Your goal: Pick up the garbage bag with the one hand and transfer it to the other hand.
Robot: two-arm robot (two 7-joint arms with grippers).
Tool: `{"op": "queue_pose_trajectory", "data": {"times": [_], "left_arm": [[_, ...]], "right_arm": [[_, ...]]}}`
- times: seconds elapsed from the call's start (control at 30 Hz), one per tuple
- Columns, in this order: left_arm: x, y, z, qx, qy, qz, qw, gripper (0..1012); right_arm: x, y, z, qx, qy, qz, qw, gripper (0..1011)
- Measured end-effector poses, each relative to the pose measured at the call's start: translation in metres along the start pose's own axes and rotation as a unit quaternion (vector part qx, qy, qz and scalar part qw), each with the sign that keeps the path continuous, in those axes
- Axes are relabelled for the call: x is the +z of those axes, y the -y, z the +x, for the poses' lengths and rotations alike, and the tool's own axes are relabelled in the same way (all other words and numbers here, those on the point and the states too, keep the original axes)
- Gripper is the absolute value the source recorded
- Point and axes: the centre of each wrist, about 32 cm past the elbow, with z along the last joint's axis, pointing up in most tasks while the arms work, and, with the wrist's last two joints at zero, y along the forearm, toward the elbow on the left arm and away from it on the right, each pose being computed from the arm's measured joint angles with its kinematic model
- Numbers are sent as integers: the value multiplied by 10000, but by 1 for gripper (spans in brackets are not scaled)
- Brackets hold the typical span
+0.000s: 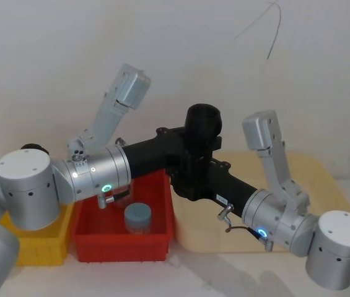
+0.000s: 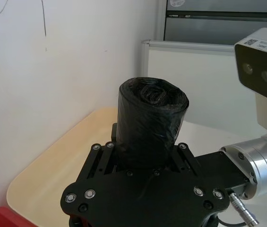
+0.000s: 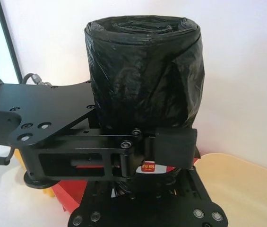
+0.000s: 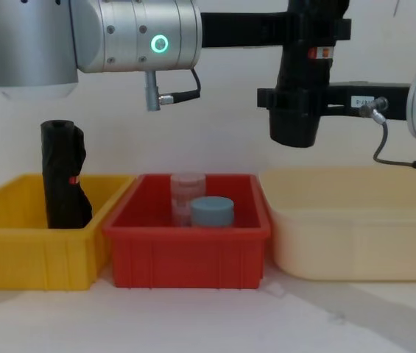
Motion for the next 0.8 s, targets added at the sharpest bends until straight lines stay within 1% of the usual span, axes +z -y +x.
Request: {"op": "queue_pose_trajectory", "data": {"times": [0.03, 0.07, 0.1, 0.27, 0.33, 0.37, 0.4, 0.47, 0.53, 0.57, 0.63, 0.67, 0.7, 0.73, 0.77, 0.8], "left_arm": [[-3, 1, 0, -6, -1, -6, 10000, 386], [-4, 1, 0, -10, -2, -8, 10000, 386], [-5, 2, 0, -12, -3, -10, 10000, 386], [-12, 6, -2, -32, -7, -24, 10000, 389], [-14, 8, -4, -44, -10, -30, 10000, 451], [-14, 9, -4, -47, -10, -31, 10000, 451], [-15, 9, -4, -48, -10, -32, 10000, 504], [-16, 10, -5, -52, -10, -33, 10000, 559], [-18, 10, -6, -53, -11, -32, 10000, 642], [-18, 10, -6, -53, -11, -32, 10000, 642], [-20, 5, -6, -44, -9, -28, 10000, 719], [-20, 4, -7, -39, -8, -28, 10000, 719], [-17, -1, -13, -24, -4, -27, 10000, 776], [-15, -8, -16, -14, 1, -26, 10000, 793], [-13, -14, -17, -2, 4, -24, 10000, 851], [-10, -31, -19, 30, 5, -16, 10000, 869]], "right_arm": [[0, -2, 0, -2, -9, 1, 10000, 547], [0, -2, 0, -3, -12, 1, 10000, 547], [-1, -3, 0, -3, -18, 0, 10000, 507], [-2, -6, 0, -6, -34, -1, 10000, 507], [-3, -7, -1, -7, -37, -3, 10000, 507], [-3, -7, 0, -8, -38, -3, 10000, 507], [-4, -7, 0, -11, -40, -3, 10000, 507], [-5, -7, 1, -26, -49, -1, 10000, 507], [-6, -9, 3, -66, -65, 10, 10000, 507], [-8, -9, 5, -85, -74, 14, 9999, 506], [-12, -11, 12, -168, -102, 23, 9998, 507], [-14, -12, 15, -196, -112, 24, 9997, 506], [-14, -12, 19, -227, -120, 29, 9997, 507], [-17, -13, 23, -259, -131, 29, 9996, 506], [-23, -14, 33, -329, -153, 31, 9993, 506], [-27, -16, 46, -399, -175, 31, 9990, 506]]}}
